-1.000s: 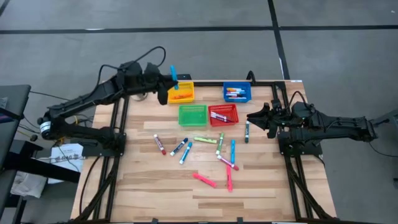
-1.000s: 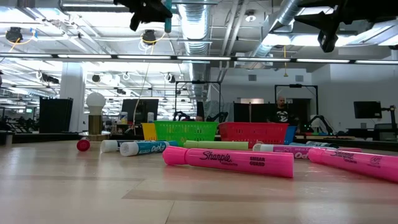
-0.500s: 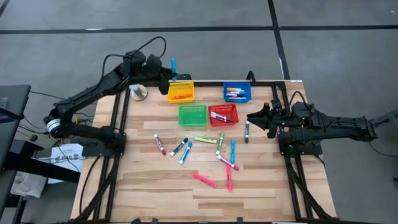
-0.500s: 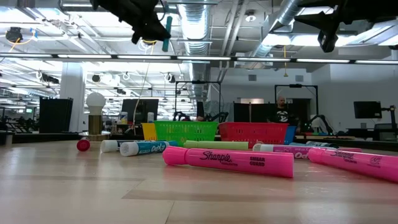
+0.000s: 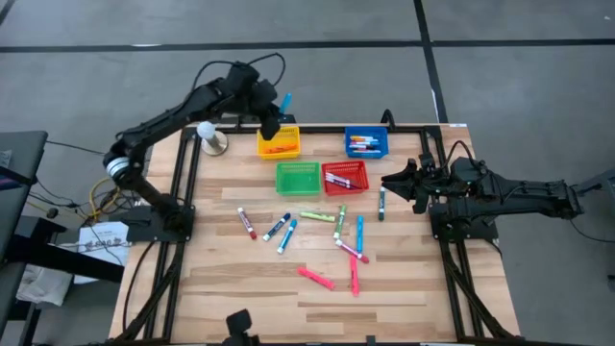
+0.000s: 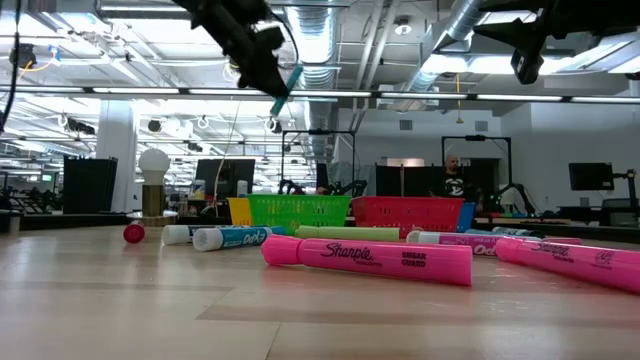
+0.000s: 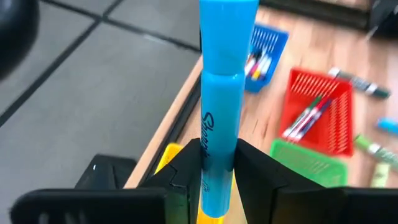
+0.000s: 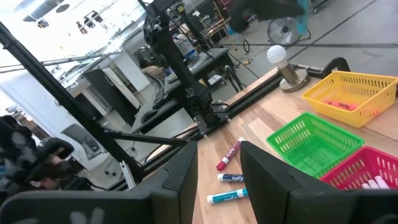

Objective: Pick & Place Markers
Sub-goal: Put the blue sharpie into the yellow bin

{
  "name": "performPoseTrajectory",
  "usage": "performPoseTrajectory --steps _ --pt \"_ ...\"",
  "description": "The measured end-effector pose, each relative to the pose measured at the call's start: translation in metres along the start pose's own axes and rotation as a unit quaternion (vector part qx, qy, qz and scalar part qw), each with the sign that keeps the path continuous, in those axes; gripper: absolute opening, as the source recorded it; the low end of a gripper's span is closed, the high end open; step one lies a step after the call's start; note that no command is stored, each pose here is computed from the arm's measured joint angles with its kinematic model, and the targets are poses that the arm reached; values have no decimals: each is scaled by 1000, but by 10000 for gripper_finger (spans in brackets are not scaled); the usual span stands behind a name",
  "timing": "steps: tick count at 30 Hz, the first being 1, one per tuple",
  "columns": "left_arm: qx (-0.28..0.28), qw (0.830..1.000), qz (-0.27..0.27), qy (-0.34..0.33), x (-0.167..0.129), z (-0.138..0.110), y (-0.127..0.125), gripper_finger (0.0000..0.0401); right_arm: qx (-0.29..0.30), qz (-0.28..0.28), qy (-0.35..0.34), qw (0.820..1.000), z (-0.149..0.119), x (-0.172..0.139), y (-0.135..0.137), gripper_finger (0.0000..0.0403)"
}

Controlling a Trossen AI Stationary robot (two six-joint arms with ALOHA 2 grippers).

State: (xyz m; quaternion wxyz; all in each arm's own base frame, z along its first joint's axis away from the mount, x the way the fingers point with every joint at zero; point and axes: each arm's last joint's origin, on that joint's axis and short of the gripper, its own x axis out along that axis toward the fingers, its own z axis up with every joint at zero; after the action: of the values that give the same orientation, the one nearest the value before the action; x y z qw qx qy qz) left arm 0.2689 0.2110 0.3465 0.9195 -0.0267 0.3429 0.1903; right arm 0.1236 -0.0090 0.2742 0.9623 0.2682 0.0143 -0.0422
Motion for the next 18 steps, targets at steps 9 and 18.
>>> performPoseTrajectory --steps 9,18 --pt "28 993 30 108 60 -28 20 85 0 0 0 1000 0 0 0 111" --pt "77 978 21 192 111 -56 22 85 0 0 0 1000 0 0 0 111"
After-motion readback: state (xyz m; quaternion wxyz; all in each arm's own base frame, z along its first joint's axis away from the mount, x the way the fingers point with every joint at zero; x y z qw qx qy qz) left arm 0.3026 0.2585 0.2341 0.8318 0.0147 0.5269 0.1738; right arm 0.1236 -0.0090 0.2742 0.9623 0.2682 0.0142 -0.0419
